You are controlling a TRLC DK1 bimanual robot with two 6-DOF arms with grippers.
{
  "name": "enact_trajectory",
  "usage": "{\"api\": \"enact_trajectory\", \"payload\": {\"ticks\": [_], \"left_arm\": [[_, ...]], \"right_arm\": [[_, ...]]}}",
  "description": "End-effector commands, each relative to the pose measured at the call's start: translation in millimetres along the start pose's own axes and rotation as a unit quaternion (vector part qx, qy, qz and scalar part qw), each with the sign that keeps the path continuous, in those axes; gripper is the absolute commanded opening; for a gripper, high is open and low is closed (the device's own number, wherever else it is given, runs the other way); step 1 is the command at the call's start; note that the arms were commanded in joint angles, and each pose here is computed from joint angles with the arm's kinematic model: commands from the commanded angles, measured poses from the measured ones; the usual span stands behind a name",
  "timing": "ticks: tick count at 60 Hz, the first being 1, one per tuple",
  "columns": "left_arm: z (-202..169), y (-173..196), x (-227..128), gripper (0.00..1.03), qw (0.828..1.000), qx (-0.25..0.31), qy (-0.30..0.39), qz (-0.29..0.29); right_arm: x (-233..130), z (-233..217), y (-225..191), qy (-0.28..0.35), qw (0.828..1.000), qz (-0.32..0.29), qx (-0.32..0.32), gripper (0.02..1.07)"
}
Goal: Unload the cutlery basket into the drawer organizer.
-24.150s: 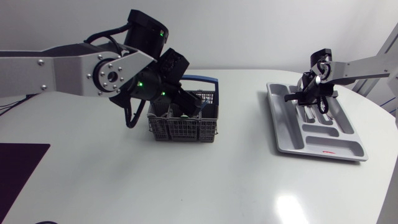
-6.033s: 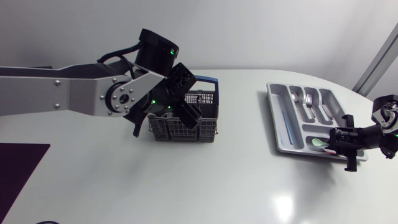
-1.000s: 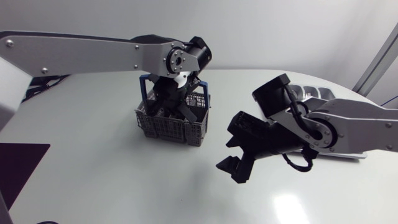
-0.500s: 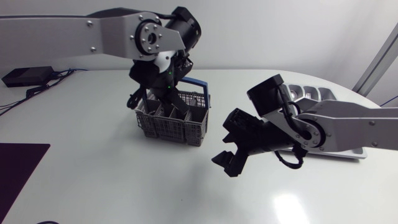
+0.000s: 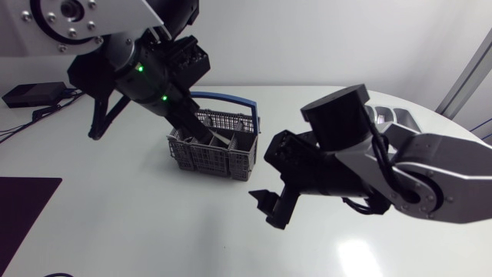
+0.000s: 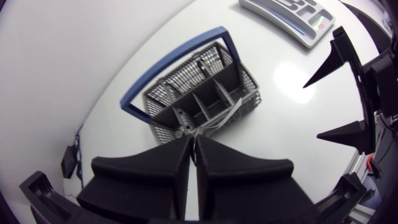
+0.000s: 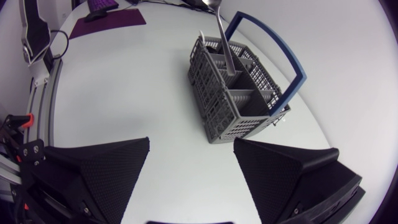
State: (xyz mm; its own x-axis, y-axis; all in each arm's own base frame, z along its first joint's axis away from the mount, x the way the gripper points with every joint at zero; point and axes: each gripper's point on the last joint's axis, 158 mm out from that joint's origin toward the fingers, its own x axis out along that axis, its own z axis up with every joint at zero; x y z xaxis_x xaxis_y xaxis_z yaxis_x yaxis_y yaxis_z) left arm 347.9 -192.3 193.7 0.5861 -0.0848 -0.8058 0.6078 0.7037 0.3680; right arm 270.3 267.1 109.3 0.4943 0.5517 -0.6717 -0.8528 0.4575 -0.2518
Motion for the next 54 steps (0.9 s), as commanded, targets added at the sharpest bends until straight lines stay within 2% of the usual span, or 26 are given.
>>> {"api": "enact_trajectory", "payload": {"ticks": [1,6,16,22,32,40,45,54], "left_arm": [[-18.6,-14.6,8.2,0.04,0.999,-0.003,0.019,-0.046],[-23.9,-31.0,12.5,0.04,0.995,-0.01,0.02,-0.093],[-35.5,-77.4,24.6,0.04,0.979,-0.013,0.036,-0.2],[-33.7,-110.0,23.6,0.04,0.958,-0.026,0.037,-0.284],[-33.7,-142.6,22.8,0.04,0.933,-0.035,0.049,-0.356],[-29.7,-157.1,18.3,0.04,0.918,-0.042,0.05,-0.391],[-28.6,-160.8,17.8,0.04,0.917,-0.041,0.052,-0.394],[-22.8,-165.8,12.5,0.04,0.91,-0.047,0.047,-0.409]], "right_arm": [[-0.3,-10.4,16.0,0.01,0.999,-0.009,-0.043,1.02],[-2.1,-8.9,17.0,-0.002,0.997,-0.027,-0.069,1.02],[-5.3,-14.2,16.0,-0.008,0.996,-0.034,-0.083,1.01],[-5.2,-20.4,19.5,-0.004,0.995,-0.029,-0.09,0.97],[-6.7,-19.7,21.3,-0.014,0.995,-0.031,-0.095,0.92],[-6.2,-20.7,20.5,-0.015,0.995,-0.032,-0.094,0.79],[-6.0,-19.4,20.6,-0.019,0.995,-0.034,-0.095,0.7],[-5.2,-19.4,20.6,-0.02,0.994,-0.034,-0.101,0.47]]}}
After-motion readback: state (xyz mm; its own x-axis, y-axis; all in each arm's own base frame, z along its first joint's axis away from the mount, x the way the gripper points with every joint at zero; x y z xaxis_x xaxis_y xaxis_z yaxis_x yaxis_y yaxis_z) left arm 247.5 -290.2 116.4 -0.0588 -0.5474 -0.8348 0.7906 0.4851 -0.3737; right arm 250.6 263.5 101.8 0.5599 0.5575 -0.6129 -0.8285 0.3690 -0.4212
